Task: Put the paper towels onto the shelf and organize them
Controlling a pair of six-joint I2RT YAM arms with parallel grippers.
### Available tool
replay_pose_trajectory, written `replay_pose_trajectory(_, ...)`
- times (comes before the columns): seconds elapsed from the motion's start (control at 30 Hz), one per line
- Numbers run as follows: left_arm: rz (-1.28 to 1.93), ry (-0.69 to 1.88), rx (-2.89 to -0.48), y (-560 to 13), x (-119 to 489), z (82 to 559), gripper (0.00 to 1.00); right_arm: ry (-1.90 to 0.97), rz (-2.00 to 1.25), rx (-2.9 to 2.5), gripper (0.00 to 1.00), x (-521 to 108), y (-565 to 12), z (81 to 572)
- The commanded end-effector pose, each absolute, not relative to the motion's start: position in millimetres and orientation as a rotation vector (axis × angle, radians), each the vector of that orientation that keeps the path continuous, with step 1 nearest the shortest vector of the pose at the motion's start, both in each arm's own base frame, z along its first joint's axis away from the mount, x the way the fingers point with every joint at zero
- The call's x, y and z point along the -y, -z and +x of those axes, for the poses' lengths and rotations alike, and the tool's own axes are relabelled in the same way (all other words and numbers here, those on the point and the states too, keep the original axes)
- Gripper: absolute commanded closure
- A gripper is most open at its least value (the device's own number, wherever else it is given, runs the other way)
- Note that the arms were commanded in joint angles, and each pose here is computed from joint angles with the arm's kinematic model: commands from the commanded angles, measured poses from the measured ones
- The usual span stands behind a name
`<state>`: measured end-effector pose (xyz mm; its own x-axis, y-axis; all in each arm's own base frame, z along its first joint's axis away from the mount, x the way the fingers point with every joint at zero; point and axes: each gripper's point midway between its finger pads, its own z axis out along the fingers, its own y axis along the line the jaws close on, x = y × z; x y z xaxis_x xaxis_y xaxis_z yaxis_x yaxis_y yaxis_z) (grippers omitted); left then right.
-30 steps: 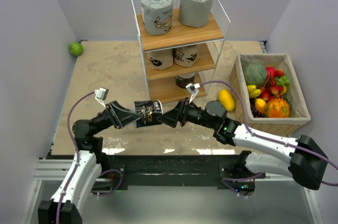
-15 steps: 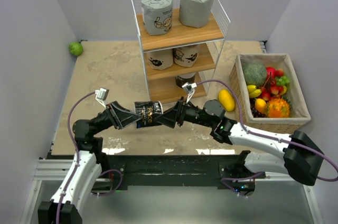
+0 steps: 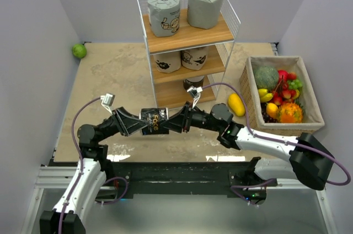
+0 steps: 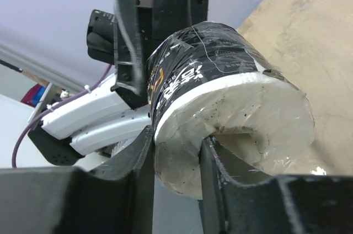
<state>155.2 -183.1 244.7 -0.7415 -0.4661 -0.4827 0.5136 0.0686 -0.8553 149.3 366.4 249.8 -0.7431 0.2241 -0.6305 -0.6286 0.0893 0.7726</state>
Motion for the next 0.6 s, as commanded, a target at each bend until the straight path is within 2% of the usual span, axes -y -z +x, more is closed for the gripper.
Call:
replay_pose_trajectory(0.0, 0.045, 1.687, -1.654, -243.3, 182.1, 164.4, 0.31, -1.676, -0.529, -1.531, 0.78, -362.4, -302.5, 142.8)
replay_pose_trajectory(0.03, 0.054, 1.658, -1.653, -243.2, 181.6, 167.5, 0.25, -1.593, -0.545, -1.648, 0.79, -359.9, -280.1, 146.1)
replay_pose_trajectory(0.17, -0.005, 1.567, -1.691, -239.8, 176.9, 183.0, 0.11, -1.209, -0.664, -1.696, 0.82, -331.4, -273.2, 167.3)
replay_pose_trajectory(0.4, -0.018, 1.307, -1.785, -225.6, 163.5, 215.8, 0.08, -0.693, -0.826, -1.760, 0.80, -285.3, -262.0, 201.8)
replay_pose_trajectory(0.57, -0.050, 0.959, -1.935, -197.0, 134.1, 252.2, 0.08, -0.450, -1.009, -1.770, 0.79, -279.8, -240.9, 224.1)
